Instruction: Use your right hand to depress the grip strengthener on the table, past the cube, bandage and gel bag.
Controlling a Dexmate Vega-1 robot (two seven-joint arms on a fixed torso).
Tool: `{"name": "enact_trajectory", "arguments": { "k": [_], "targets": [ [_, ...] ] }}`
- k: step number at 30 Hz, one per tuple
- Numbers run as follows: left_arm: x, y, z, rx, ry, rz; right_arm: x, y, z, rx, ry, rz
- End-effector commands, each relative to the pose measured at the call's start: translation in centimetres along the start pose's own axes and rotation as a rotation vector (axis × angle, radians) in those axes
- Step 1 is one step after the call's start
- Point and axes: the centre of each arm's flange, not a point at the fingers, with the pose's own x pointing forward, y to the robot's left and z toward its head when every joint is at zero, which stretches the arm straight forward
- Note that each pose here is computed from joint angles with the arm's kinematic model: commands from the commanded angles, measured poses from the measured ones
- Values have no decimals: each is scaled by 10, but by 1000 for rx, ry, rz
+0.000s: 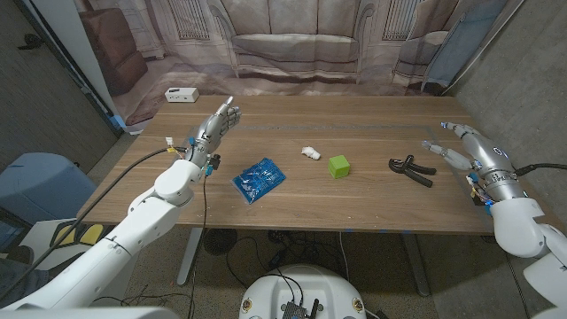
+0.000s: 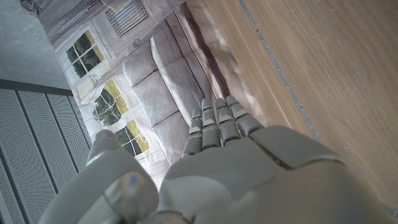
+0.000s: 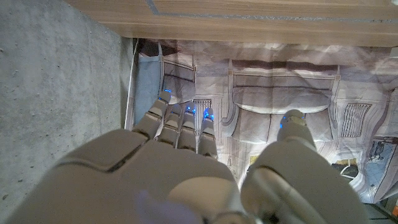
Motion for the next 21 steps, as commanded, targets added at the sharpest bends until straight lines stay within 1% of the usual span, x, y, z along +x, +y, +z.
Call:
{"name": "enact_trajectory", "arguments": {
  "k": [1, 4, 10, 15, 21],
  "targets": [
    [-8, 1, -4, -7, 5, 8, 15, 2, 8, -83, 17, 127],
    [-9, 2, -5, -8, 6, 10, 17, 4, 8, -83, 24, 155],
    [-10, 3, -4, -6, 5, 15, 23, 4, 11, -132, 39, 206],
    [-10, 3, -4, -6, 8, 15, 28, 6, 11, -150, 50, 246],
    [-12, 6, -4, -3, 7, 17, 33, 10, 7, -125, 68, 293]
  ]
}}
